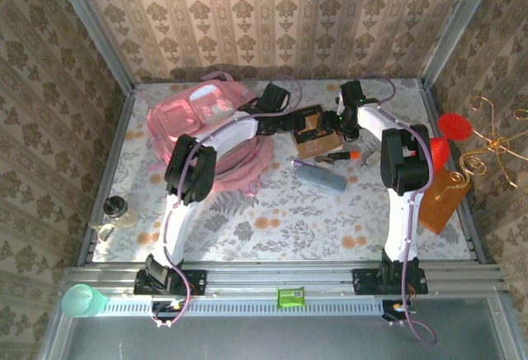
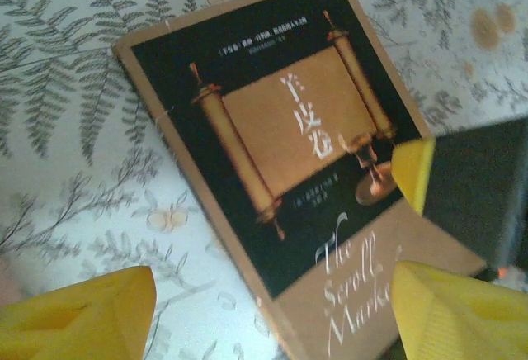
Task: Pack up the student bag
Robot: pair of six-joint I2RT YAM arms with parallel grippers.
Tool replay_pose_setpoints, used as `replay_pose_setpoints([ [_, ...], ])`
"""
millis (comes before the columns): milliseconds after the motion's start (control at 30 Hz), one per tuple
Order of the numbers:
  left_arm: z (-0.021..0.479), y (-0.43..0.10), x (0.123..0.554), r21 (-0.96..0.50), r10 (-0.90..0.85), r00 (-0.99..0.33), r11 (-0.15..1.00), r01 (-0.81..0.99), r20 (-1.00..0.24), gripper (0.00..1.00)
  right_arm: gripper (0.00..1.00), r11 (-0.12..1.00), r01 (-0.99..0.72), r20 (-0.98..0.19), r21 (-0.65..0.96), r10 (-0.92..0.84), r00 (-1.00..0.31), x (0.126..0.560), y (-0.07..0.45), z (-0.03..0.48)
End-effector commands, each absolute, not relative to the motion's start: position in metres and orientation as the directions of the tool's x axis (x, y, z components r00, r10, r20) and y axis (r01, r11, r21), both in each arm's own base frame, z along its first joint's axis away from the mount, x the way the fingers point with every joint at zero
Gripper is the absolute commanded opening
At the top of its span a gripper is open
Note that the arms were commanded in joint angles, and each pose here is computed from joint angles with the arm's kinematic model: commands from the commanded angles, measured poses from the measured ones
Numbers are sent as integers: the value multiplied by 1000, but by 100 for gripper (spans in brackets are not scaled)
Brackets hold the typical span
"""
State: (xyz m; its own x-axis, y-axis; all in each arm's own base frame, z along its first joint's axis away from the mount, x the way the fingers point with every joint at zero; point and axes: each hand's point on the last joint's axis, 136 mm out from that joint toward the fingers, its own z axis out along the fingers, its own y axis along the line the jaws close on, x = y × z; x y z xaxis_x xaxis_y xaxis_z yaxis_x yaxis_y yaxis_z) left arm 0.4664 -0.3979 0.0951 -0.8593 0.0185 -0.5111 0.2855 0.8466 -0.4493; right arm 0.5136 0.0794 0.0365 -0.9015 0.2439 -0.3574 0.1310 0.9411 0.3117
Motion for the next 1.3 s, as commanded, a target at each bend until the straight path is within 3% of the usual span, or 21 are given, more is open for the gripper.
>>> replay_pose_setpoints([
  [0,83,-402,463,-429,5,-891,875,223,-453,76,79,929,108,-308,353,225,-924,511,87,30],
  [533,46,-419,463,-491,-19,-935,855,169,-354,74,62,881,68,-263,469,213,-941,508,109,29],
  [1100,44,-423,462,-542,-19,-948,824,165,-317,70,31,827,-17,-302,562,186,-935,504,116,65],
  [1267,50,-418,465,-542,-23,-946,824,166,-324,71,15,848,-4,-318,530,194,-928,506,110,67],
])
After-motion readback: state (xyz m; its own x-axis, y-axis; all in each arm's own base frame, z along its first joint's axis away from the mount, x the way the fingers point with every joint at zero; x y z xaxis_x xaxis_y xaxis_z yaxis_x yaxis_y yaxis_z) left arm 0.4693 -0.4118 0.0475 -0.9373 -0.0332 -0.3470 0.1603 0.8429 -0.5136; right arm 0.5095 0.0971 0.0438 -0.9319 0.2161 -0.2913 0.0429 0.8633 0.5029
